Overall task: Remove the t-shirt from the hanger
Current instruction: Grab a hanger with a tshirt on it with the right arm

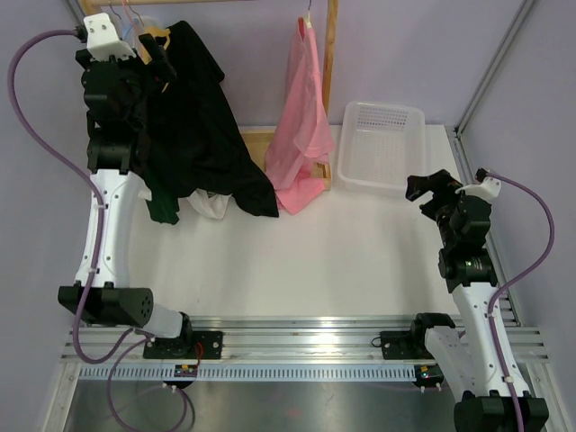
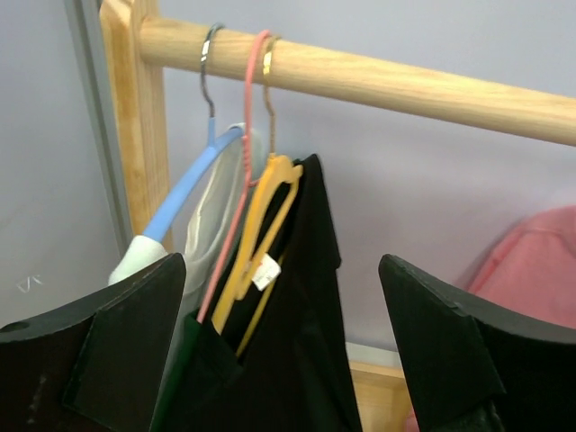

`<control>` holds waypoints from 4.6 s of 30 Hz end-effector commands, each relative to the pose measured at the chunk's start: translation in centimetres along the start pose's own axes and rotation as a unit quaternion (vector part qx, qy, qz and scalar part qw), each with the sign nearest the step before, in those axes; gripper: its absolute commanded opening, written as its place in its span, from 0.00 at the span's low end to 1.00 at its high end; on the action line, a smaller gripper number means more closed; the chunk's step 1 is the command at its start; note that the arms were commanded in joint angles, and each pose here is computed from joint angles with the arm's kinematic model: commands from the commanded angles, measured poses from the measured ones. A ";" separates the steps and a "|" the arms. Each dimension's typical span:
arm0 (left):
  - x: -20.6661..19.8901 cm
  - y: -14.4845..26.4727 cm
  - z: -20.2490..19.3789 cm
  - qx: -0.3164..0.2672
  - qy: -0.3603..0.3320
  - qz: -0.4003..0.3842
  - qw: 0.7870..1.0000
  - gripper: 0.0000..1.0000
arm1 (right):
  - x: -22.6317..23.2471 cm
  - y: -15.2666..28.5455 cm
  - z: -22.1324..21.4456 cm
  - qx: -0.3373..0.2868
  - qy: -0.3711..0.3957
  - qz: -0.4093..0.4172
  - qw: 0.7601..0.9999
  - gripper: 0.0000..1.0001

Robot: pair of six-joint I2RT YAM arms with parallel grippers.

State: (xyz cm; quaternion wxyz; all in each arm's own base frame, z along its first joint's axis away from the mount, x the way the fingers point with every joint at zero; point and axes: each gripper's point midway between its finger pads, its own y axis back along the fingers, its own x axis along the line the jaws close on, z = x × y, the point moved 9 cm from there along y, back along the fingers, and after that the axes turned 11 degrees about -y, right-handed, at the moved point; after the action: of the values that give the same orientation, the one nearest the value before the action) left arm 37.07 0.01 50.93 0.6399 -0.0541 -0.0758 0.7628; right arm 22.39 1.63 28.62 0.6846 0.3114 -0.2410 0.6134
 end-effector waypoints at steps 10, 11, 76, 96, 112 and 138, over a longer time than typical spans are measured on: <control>-0.5 7.7 2.2 -0.094 0.017 -0.083 0.992 0.99 | 4.1 -0.1 2.7 -0.001 0.004 0.078 0.997 0.99; -0.6 7.9 1.2 -0.085 0.019 -0.087 0.992 0.99 | 4.7 -0.3 3.1 0.001 0.003 0.085 0.996 0.99; -1.5 13.4 -6.8 -0.072 -0.005 -0.161 0.984 0.99 | 29.2 -10.8 5.8 0.044 0.075 0.279 0.956 1.00; -1.6 13.5 -8.1 -0.035 -0.024 -0.172 0.984 0.99 | 33.1 -13.6 1.2 -0.002 0.160 0.165 0.973 0.77; -2.1 12.3 -9.0 -0.016 -0.030 -0.175 0.984 0.99 | 33.8 -13.4 -0.2 -0.007 0.182 0.168 0.969 0.16; -3.0 12.0 -9.6 -0.007 -0.031 -0.190 0.981 0.99 | 36.6 -13.2 -0.5 -0.109 0.150 0.275 0.944 0.00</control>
State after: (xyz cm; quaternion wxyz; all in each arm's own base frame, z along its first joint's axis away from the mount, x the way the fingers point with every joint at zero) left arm 27.87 -4.25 37.12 0.7676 0.0011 -0.0794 0.6361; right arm 42.43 27.47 47.27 0.5910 0.1000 -0.1780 0.7804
